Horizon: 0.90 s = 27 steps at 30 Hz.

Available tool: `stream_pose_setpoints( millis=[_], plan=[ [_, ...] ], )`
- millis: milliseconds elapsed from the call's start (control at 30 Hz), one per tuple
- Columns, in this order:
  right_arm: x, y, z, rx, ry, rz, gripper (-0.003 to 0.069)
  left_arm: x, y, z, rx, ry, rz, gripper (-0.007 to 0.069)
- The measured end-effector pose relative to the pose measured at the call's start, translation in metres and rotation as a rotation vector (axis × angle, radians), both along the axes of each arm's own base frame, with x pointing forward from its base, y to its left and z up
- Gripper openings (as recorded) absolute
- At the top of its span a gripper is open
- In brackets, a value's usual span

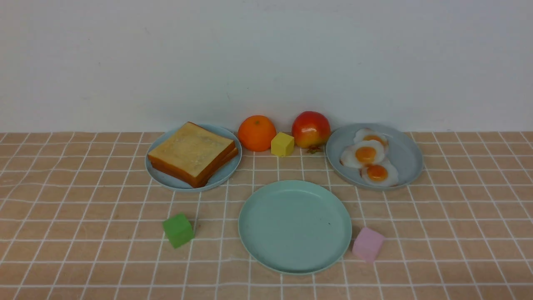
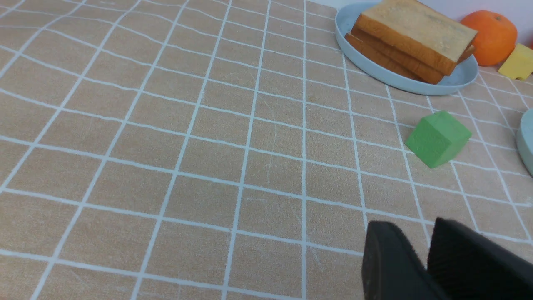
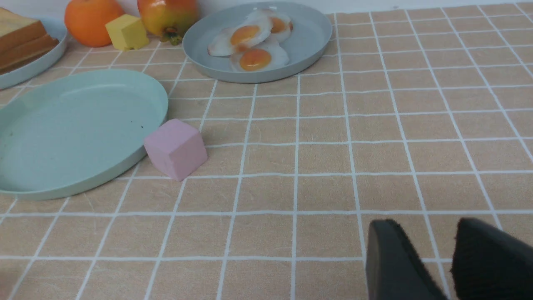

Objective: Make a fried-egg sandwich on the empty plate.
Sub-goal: Use the left arm to grab a slice of bread

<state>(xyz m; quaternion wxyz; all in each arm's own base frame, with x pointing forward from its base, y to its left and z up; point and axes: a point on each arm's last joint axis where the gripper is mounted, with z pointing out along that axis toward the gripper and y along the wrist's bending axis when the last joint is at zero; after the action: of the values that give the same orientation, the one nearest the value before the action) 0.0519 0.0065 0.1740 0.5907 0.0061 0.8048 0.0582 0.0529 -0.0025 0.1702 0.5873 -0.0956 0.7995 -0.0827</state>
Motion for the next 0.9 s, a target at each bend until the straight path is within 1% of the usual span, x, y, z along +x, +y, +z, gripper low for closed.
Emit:
stream_pose_setpoints(
  millis=[533, 600, 700, 733, 800, 867, 900],
  plan=[
    [0.0, 0.0, 0.0, 0.0, 0.0, 0.0, 0.0239, 0.0, 0.0, 0.0, 0.0, 0.0, 0.0, 0.0172],
    [0.0, 0.0, 0.0, 0.0, 0.0, 0.0, 0.0239, 0.001, 0.0, 0.002, -0.011, -0.022, 0.003, 0.0176],
    [0.0, 0.0, 0.0, 0.0, 0.0, 0.0, 0.0239, 0.002, -0.001, 0.008, -0.11, -0.089, 0.02, 0.0176],
    [0.0, 0.0, 0.0, 0.0, 0.0, 0.0, 0.0239, 0.003, -0.001, 0.015, -0.261, -0.16, 0.043, 0.0176],
    [0.0, 0.0, 0.0, 0.0, 0.0, 0.0, 0.0239, 0.004, 0.0, 0.024, -0.484, -0.249, 0.079, 0.018],
    [0.0, 0.0, 0.0, 0.0, 0.0, 0.0, 0.0239, 0.004, 0.002, 0.031, -0.682, -0.326, 0.114, 0.0183],
    [0.0, 0.0, 0.0, 0.0, 0.0, 0.0, 0.0239, 0.004, 0.004, 0.034, -0.746, -0.361, 0.129, 0.0183]
  ],
)
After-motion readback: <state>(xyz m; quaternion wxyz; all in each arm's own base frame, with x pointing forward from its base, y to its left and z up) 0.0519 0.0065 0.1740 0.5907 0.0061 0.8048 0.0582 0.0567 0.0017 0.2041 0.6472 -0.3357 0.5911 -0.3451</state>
